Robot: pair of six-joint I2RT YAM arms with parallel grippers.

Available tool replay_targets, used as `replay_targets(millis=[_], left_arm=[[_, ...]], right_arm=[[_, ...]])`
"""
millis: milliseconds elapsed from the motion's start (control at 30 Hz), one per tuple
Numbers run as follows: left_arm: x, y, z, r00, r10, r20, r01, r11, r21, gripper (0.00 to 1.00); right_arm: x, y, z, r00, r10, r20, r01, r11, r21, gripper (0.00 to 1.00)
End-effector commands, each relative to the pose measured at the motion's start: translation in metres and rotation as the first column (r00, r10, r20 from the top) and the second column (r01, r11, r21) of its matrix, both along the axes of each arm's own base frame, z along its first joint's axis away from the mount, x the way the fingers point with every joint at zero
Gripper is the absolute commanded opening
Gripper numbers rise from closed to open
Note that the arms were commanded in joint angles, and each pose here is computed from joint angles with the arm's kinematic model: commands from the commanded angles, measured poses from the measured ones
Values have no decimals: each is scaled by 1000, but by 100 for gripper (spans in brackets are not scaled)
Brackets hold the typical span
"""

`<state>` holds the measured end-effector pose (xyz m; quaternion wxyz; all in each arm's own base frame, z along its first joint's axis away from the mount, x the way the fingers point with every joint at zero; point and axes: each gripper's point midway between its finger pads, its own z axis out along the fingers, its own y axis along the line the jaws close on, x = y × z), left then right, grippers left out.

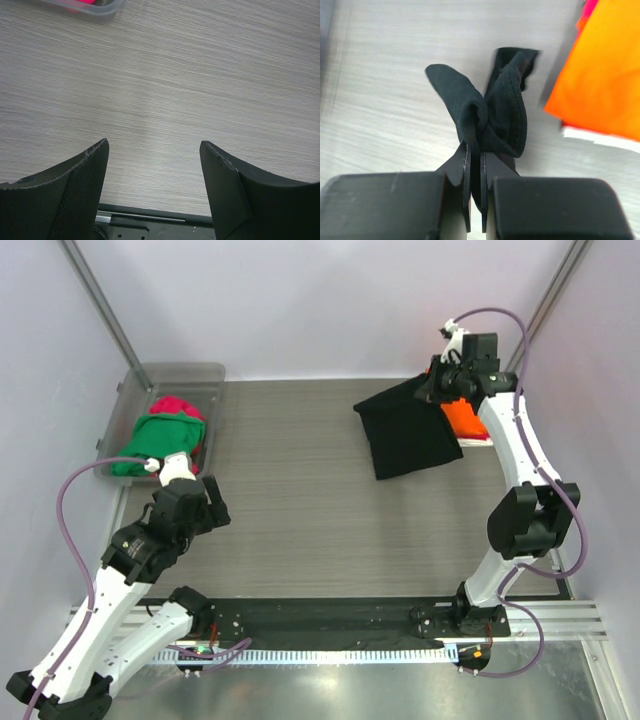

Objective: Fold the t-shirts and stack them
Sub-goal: Neatly place the folded tshirt to the corner

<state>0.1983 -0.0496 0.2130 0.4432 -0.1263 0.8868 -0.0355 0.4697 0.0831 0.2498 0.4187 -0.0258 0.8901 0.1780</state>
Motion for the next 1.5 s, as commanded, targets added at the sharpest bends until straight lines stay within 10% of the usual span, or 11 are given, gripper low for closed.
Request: replay_targets(millis=[0, 767, 1467], left_arm=[[5, 4, 2, 999, 30, 22, -31, 999, 10, 74], [8, 3, -4, 999, 35, -11, -35, 999, 27, 73], [9, 5, -8, 998, 50, -28, -49, 998, 38, 71]], right_arm=[[9, -17, 51, 992, -5, 128, 13, 998, -64, 1], [55, -68, 126, 950, -47, 307, 76, 994, -82, 1], [114, -134, 100, 940, -107, 325, 131, 990, -54, 1]])
